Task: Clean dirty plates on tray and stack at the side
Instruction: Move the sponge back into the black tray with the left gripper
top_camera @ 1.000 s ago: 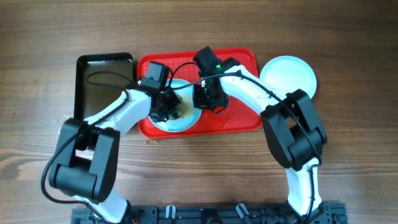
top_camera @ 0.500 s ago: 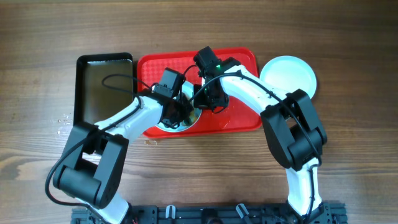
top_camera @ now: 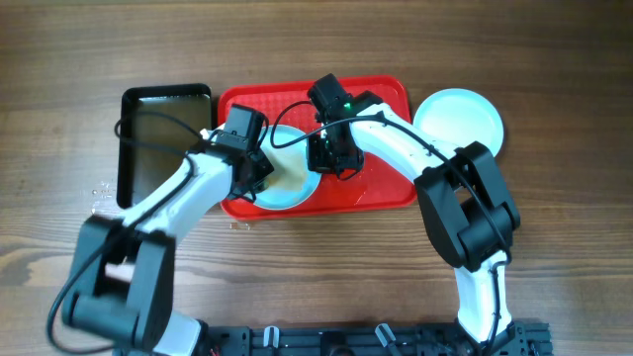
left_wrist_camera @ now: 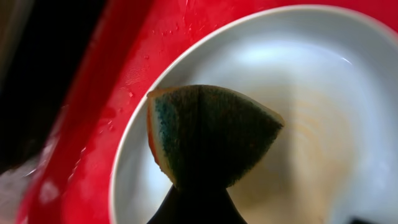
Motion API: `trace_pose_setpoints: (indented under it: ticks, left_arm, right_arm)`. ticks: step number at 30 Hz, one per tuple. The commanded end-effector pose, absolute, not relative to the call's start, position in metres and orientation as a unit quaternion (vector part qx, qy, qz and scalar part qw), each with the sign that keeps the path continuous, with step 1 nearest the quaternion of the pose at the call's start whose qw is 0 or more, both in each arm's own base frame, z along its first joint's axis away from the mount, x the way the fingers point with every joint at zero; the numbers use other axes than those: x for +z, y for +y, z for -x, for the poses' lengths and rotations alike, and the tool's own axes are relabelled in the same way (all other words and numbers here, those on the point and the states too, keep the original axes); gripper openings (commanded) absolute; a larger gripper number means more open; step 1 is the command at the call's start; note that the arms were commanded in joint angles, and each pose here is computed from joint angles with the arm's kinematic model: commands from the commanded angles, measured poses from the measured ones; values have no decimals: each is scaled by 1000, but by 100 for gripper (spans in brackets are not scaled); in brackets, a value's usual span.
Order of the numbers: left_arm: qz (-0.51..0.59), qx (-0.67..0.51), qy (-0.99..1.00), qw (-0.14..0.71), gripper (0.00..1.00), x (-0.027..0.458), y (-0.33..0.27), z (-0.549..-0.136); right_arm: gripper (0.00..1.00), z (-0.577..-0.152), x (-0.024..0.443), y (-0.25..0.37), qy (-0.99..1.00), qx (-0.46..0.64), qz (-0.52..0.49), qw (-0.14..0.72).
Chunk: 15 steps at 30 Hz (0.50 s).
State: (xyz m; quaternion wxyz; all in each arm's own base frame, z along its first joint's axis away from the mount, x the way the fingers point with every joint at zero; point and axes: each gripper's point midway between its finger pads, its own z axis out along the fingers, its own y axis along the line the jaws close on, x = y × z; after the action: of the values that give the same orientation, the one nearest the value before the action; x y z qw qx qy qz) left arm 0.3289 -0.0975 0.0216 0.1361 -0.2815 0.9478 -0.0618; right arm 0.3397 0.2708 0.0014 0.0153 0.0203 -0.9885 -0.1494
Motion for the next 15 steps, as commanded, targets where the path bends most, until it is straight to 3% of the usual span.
trace_pose_setpoints:
  ticks: [1,9,15]
  left_arm:
    - [238,-76,949,193,4,66,-85,-336]
    - [143,-35,947,285,4,100,5,-371]
    - [213,-46,953,211,4,35,61,-367]
  right_arm:
    - [4,-331,-19,257,-993,-112,-27,31]
    - [4,-331,-19,257,-993,-113,-27,30]
    - [4,-331,-19,257,-993,-112,-27,31]
